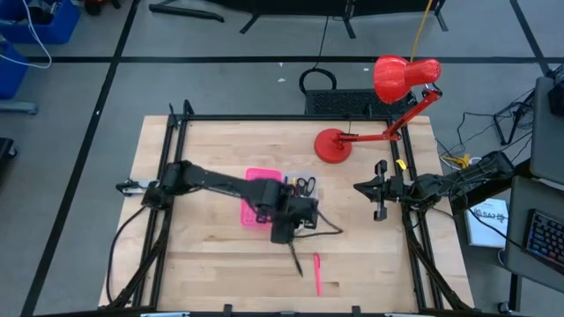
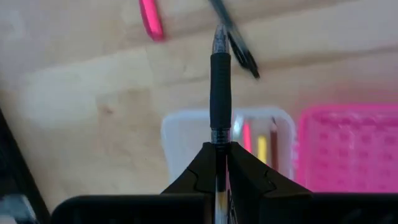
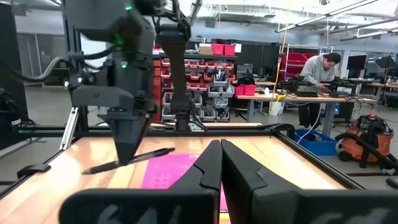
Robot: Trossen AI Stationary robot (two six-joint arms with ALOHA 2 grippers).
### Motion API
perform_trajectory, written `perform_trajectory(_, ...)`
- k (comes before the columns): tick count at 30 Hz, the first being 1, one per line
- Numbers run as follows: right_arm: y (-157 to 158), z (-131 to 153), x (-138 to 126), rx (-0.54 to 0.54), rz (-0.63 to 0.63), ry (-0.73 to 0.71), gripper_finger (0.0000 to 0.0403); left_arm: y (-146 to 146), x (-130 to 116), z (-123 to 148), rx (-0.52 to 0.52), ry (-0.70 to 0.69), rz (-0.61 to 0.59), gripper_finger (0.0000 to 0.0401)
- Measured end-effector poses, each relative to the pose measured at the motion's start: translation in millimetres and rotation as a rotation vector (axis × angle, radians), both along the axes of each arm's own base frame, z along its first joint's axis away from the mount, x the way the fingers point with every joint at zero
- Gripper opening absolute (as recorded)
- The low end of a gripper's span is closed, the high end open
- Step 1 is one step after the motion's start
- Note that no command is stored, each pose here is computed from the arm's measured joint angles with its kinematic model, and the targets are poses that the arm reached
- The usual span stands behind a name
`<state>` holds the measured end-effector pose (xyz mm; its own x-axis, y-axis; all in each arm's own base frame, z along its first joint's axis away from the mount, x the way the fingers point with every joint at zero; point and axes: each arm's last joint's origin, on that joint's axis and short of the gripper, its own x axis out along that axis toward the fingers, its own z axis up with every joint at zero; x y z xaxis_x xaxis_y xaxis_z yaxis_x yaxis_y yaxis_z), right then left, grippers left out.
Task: Pick & place school supplies into a supply box
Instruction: Put the left black pen into the pink supply box
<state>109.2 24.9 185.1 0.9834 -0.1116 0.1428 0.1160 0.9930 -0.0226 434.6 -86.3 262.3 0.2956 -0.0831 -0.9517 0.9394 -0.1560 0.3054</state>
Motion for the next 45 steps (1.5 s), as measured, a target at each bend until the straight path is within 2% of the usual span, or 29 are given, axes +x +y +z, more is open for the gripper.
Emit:
perform_trajectory(5,0.0,-0.1,0.0,-0.002,0.000,0.001,0.0000,44.1,9.4,-2.4,-0.096,-0.032,-0.047,0.0027)
perform_trajectory(10,0.0,0.2,0.0,-0.038,-0.005,0.003,0.0000,88.8,13.6,-8.3,-0.256,-0.070,-0.055,0.0027)
perform_trajectory(14,0.0,1.0,-0.2,-0.080,-0.013,-0.001,0.0000,108.4,11.0,-30.6,-0.252,-0.054,-0.052,0.0027)
perform_trajectory(21,-0.1,1.4,-0.2,-0.071,-0.012,-0.005,0.0000,132.9,1.3,-73.9,-0.244,-0.030,-0.043,0.0027)
perform_trajectory(32,0.0,1.3,-0.2,-0.066,-0.010,-0.005,0.0000,137.6,-9.0,-95.6,-0.299,0.005,-0.035,0.0027)
perform_trajectory(41,-0.1,1.3,-0.2,-0.046,-0.007,-0.007,0.0000,137.5,-9.8,-101.6,-0.274,0.004,-0.014,0.0029)
perform_trajectory(45,-0.1,1.3,-0.2,-0.035,-0.006,-0.009,0.0000,136.6,-7.7,-101.4,-0.264,0.002,0.053,0.0073)
